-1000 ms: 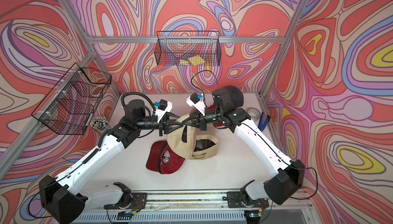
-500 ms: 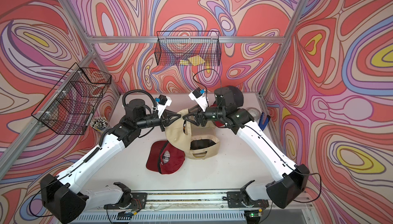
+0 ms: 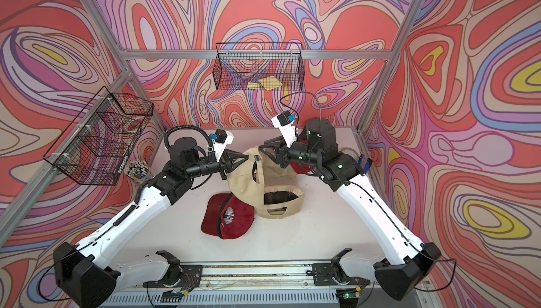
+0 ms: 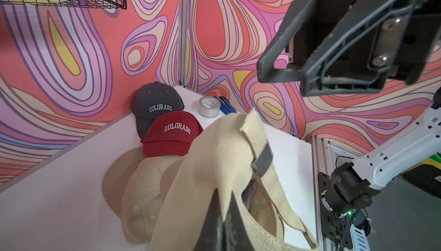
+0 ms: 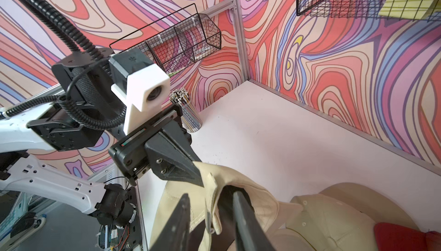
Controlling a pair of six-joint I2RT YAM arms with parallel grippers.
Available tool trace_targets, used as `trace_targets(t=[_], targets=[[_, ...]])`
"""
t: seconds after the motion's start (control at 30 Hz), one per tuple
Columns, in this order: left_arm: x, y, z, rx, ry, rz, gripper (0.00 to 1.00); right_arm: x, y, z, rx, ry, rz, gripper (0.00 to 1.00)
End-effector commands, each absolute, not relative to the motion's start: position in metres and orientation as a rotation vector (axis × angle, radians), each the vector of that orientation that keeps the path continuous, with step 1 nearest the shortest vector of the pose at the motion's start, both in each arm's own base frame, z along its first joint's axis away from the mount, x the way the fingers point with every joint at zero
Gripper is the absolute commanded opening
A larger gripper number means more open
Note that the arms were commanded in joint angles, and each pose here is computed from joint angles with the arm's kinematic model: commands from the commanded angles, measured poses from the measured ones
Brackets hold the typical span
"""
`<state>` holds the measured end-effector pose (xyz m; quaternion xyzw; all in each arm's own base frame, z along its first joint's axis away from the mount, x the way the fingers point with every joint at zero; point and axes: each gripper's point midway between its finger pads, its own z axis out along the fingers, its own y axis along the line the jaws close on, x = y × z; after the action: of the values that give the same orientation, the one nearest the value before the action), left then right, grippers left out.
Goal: Open the adjustable buckle of the baseball cap
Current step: Pick up the baseball cap from the center of the board, then open the adjustable buckle on the baseball cap.
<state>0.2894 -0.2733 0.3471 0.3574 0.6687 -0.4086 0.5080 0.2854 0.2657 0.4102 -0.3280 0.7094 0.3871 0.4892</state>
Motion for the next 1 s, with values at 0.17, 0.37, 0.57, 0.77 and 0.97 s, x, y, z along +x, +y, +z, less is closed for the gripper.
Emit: trace_targets(t=[0.17,0.37,0.57,0.77,0.97], targets=[[0.276,-0.282,0.355,0.959,1.519,-1.063,0.00,0.272,0.269,0.418,-0.888,1.623,0.916,0.42],[0.270,-0.287,0.351,1.012,1.522,-1.095,0.00,0.267,0.282,0.401,-0.997,1.654,0.984,0.38],[0.270,-0.287,0.352,1.012,1.518,-1.104,0.00,0.274,0.288,0.391,-1.001,1.700,0.973,0.35],[0.271,-0.287,0.351,1.005,1.522,-1.105,0.00,0.278,0.289,0.386,-0.998,1.726,0.957,0.30],[0.279,-0.285,0.351,0.959,1.552,-1.081,0.00,0.275,0.289,0.387,-1.014,1.718,0.960,0.15]])
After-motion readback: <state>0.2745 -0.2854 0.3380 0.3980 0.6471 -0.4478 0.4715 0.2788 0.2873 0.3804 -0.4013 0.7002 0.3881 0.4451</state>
